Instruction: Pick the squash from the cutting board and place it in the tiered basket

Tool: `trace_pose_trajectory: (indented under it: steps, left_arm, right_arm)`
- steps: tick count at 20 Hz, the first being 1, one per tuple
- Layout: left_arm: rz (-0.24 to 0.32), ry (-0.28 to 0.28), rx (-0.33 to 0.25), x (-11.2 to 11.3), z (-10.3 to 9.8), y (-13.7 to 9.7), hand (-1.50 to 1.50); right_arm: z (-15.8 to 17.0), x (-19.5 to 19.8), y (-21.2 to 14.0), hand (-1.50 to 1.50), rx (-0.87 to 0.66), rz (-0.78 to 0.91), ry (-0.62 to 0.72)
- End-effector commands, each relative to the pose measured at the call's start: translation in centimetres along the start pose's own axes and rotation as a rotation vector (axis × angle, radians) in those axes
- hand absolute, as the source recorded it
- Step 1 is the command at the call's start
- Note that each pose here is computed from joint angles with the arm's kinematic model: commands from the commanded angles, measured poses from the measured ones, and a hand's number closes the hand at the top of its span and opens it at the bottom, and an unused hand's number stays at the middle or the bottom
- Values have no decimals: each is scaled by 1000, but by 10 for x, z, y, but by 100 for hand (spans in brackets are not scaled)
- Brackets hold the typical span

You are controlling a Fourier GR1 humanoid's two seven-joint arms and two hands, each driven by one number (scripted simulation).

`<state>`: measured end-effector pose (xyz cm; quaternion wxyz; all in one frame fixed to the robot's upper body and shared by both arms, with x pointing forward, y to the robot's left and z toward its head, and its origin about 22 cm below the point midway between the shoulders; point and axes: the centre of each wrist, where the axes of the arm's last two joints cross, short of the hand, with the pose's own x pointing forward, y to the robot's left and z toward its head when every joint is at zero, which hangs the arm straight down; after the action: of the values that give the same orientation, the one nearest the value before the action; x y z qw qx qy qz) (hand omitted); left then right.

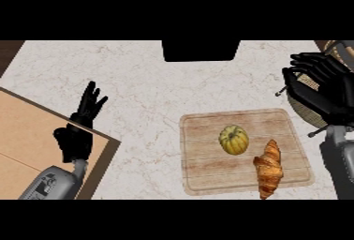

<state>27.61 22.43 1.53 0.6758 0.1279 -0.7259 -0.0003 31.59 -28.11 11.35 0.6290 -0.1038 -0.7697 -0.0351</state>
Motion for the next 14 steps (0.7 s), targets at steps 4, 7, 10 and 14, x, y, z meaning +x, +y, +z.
trace_pose_trajectory:
  steps: [4,7,10,14]
  left_arm:
    - [0,-28,-80,2,6,-11,0]
    - [6,-25,-73,11,-2,-4,0]
    - [-4,-28,-73,18,-1,-5,0]
    - [-21,-26,-97,11,9,-10,0]
  right_arm:
    - [52,-4,-4,-150,244,-241,168]
    - [63,49,-23,-150,351,-103,106]
    - [73,83,-23,-150,417,125,132]
    - [63,115,-28,-150,519,589,187]
